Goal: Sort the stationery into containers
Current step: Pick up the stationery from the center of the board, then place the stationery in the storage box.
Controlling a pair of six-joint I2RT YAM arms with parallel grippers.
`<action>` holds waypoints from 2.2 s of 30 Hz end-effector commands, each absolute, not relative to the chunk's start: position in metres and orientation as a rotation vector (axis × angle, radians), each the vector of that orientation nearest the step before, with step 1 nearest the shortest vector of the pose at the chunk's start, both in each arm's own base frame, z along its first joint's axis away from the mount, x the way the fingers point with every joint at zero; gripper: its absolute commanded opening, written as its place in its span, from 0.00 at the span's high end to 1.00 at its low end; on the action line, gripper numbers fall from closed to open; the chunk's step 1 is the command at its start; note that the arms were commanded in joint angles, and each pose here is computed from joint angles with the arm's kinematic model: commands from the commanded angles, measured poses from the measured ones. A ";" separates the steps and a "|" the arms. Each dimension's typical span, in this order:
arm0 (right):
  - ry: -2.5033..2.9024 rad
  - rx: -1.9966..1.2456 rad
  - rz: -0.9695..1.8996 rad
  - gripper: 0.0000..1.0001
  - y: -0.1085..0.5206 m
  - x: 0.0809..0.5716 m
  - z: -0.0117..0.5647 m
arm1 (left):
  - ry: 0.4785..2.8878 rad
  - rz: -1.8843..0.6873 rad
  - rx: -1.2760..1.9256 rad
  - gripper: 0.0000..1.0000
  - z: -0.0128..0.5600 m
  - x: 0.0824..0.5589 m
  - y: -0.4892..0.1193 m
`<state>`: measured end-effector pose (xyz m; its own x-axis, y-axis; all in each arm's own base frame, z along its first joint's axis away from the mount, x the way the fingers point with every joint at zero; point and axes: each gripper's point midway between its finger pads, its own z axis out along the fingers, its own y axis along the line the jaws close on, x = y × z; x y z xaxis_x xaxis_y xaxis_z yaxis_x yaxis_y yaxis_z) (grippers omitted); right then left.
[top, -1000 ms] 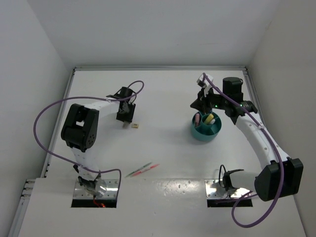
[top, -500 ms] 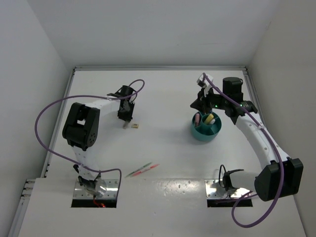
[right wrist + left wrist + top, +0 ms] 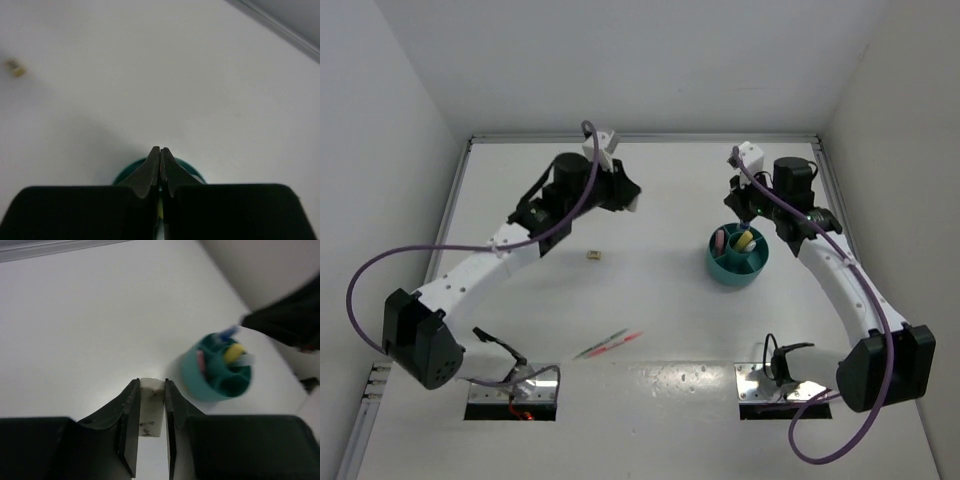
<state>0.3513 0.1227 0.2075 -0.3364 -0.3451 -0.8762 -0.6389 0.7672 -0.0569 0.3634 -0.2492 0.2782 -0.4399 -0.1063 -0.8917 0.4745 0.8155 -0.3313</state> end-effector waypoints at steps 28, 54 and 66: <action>1.627 0.102 -0.289 1.00 -0.023 0.365 0.293 | 1.409 -0.909 0.113 1.00 0.250 0.302 -0.474; 1.618 0.112 -0.294 1.00 -0.027 0.363 0.291 | 1.511 -0.942 0.152 1.00 0.189 0.291 -0.503; 1.618 0.104 -0.287 1.00 -0.025 0.364 0.291 | 1.568 -0.929 0.124 0.92 0.167 0.288 -0.499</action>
